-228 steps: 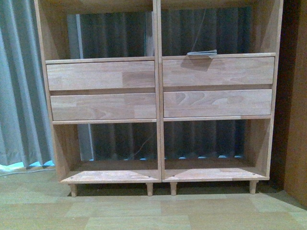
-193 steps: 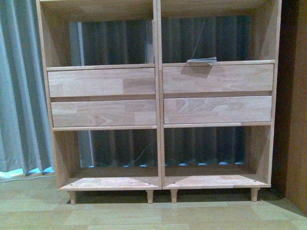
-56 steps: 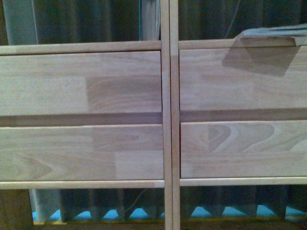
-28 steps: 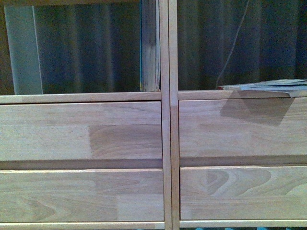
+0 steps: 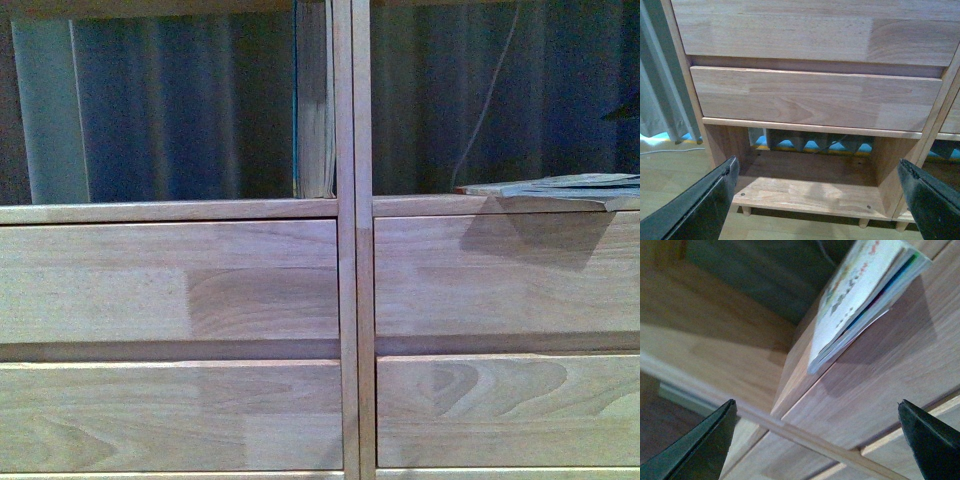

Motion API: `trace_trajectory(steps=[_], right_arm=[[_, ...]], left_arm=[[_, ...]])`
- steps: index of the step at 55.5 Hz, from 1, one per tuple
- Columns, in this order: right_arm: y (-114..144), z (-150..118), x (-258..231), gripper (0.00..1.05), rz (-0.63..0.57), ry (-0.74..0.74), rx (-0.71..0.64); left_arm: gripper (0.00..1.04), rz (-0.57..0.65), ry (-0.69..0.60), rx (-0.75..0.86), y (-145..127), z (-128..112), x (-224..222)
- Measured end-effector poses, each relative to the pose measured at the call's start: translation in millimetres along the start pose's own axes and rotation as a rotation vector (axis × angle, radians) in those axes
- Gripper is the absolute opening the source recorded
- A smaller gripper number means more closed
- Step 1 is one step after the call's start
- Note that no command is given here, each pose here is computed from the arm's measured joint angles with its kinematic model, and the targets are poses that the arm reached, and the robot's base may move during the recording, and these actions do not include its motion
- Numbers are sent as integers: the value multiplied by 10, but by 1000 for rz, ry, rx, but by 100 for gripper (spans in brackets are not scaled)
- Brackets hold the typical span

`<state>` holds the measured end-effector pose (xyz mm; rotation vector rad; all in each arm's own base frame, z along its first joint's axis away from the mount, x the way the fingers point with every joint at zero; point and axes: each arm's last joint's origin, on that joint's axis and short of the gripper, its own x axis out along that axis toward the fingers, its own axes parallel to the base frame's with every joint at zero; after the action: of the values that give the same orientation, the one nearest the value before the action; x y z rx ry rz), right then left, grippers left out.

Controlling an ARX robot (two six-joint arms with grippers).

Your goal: Organize books on shelf

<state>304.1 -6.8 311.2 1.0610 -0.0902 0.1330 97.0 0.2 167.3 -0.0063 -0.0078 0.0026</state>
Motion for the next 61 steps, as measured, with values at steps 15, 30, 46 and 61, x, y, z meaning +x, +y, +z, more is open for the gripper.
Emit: trace_trajectory(steps=[15,30,46,61], right_arm=[[-105,-22,586,98,-60,-32,251],[15,-19,806,98,-50,-55,284],[10,-30,950,98,-68,-77,272],[-9,24,995,98,-74,-105,243]], left_arm=[[97,0,0,0,0,0,0],[97,0,0,0,0,0,0],[97,0,0,0,0,0,0],[97,0,0,0,0,0,0]])
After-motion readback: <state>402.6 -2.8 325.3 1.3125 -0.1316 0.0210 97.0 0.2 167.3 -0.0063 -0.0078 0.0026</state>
